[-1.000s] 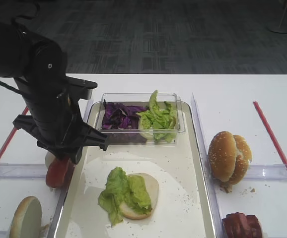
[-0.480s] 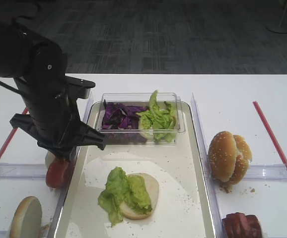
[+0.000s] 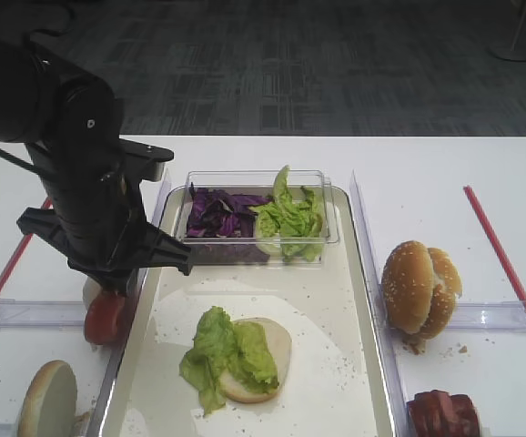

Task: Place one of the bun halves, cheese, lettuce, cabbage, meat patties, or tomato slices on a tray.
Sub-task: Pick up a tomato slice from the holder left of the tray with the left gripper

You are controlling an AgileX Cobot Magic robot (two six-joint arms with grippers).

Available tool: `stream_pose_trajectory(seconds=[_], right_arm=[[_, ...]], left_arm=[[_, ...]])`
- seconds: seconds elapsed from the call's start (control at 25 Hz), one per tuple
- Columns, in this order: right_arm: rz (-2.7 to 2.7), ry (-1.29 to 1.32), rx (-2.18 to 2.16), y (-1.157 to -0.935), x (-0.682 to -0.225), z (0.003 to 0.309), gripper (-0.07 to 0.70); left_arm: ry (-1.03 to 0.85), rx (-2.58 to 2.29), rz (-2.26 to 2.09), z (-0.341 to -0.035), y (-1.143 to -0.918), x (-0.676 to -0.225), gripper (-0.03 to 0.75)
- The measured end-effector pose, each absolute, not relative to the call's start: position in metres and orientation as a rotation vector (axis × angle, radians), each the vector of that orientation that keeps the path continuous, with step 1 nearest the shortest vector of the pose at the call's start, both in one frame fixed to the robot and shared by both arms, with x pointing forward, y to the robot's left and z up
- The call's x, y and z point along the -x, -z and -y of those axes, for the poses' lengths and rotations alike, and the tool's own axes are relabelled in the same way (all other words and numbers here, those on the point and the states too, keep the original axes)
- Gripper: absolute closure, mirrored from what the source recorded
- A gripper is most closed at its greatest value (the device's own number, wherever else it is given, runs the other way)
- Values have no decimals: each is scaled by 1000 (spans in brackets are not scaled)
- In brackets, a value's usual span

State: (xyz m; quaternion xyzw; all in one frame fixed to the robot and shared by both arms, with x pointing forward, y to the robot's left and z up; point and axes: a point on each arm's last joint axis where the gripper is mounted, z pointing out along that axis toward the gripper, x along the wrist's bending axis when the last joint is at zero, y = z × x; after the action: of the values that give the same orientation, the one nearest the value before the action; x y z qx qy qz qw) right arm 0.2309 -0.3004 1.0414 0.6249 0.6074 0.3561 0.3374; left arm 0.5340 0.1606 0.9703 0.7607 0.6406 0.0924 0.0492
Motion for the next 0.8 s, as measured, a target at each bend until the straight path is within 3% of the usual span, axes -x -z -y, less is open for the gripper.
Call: stream_pose_trajectory(seconds=[0.8], right_arm=[[-1583, -928, -1629, -1041, -231, 300, -48]], left_arm=[[-281, -2317, -1956, -161, -970, -534, 659]])
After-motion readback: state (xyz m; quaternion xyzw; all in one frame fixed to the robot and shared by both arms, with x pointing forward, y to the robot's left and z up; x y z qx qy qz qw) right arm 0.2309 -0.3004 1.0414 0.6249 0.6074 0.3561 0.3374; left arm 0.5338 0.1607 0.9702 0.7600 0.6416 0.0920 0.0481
